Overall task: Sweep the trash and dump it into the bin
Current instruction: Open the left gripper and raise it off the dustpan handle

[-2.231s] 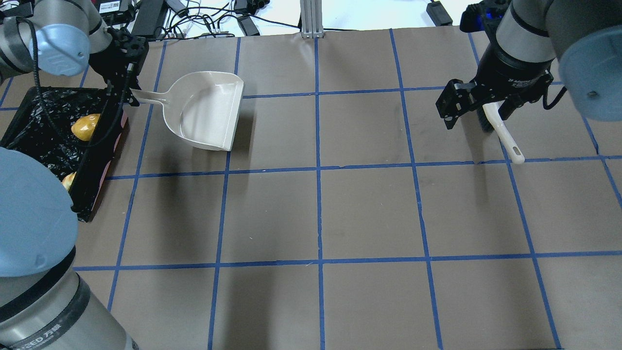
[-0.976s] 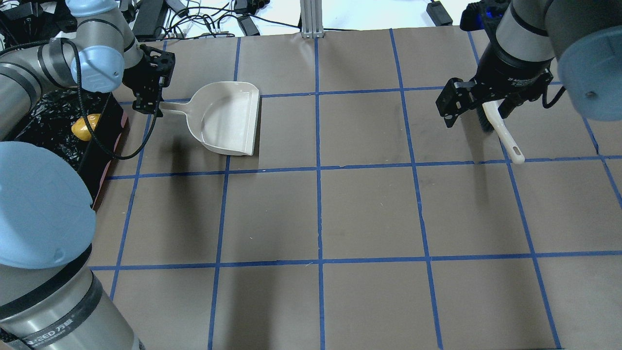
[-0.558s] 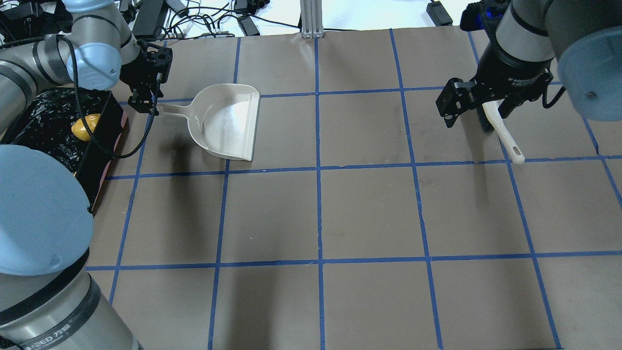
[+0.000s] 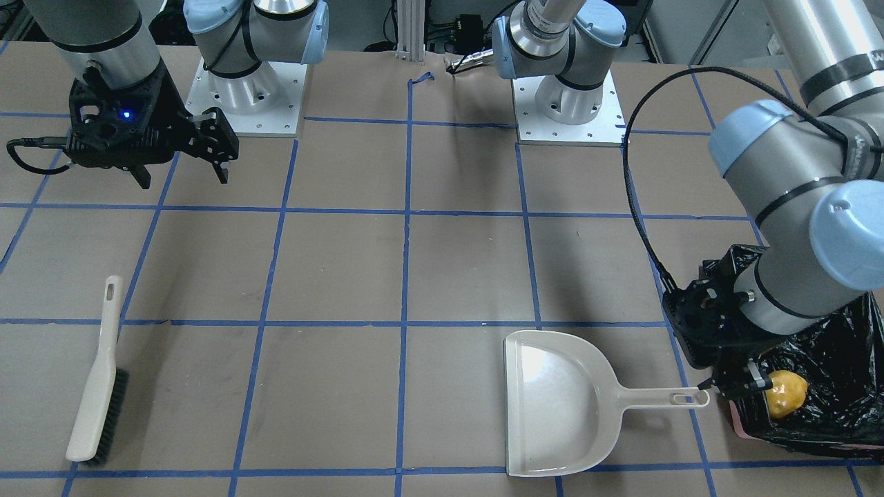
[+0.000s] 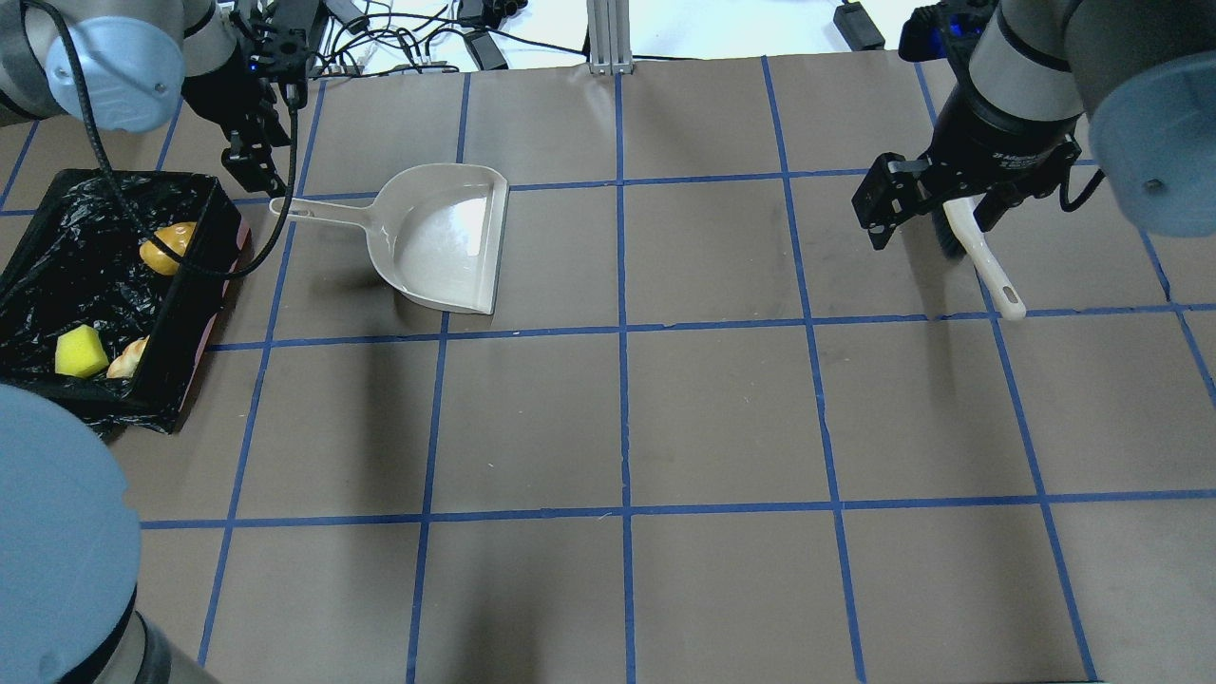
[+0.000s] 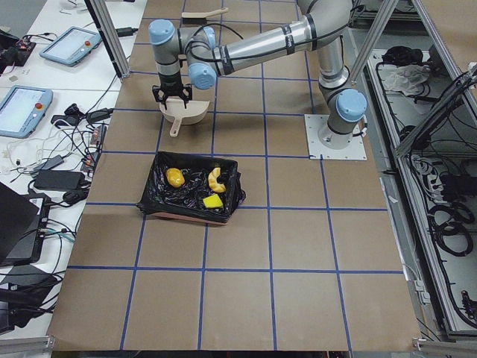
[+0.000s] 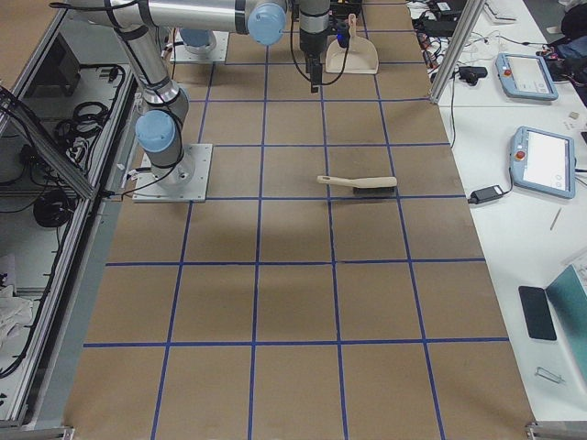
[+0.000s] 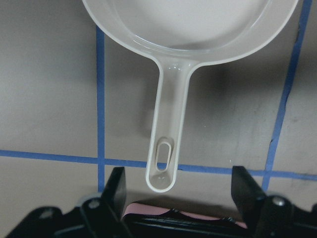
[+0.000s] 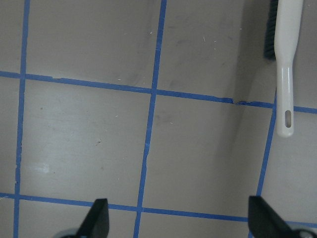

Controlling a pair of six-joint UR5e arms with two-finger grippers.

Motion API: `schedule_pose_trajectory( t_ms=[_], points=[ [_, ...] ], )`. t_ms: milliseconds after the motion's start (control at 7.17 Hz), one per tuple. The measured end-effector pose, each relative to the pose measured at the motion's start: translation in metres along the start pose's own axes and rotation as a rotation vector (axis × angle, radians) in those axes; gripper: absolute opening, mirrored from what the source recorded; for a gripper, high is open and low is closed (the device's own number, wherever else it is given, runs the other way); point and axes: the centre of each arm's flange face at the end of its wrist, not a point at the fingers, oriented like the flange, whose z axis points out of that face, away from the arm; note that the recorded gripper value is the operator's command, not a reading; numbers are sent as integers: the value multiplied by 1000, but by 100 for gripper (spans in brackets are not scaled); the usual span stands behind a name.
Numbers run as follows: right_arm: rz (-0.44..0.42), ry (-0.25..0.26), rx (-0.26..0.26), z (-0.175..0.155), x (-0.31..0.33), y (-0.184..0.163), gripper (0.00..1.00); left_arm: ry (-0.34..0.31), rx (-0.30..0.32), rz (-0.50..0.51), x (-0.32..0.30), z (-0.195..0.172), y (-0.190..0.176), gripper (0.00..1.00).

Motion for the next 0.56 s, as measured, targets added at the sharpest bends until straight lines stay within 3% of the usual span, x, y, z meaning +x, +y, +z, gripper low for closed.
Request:
schedule_pose_trajectory(
  t_ms=[279, 558],
  points=[
    [-4, 0, 2, -1, 0, 0, 100, -12, 10, -302, 48, -62, -46, 84],
    [-6, 1, 1, 0, 0, 0, 100, 1, 14, -613, 90, -106, -56, 88]
  ],
)
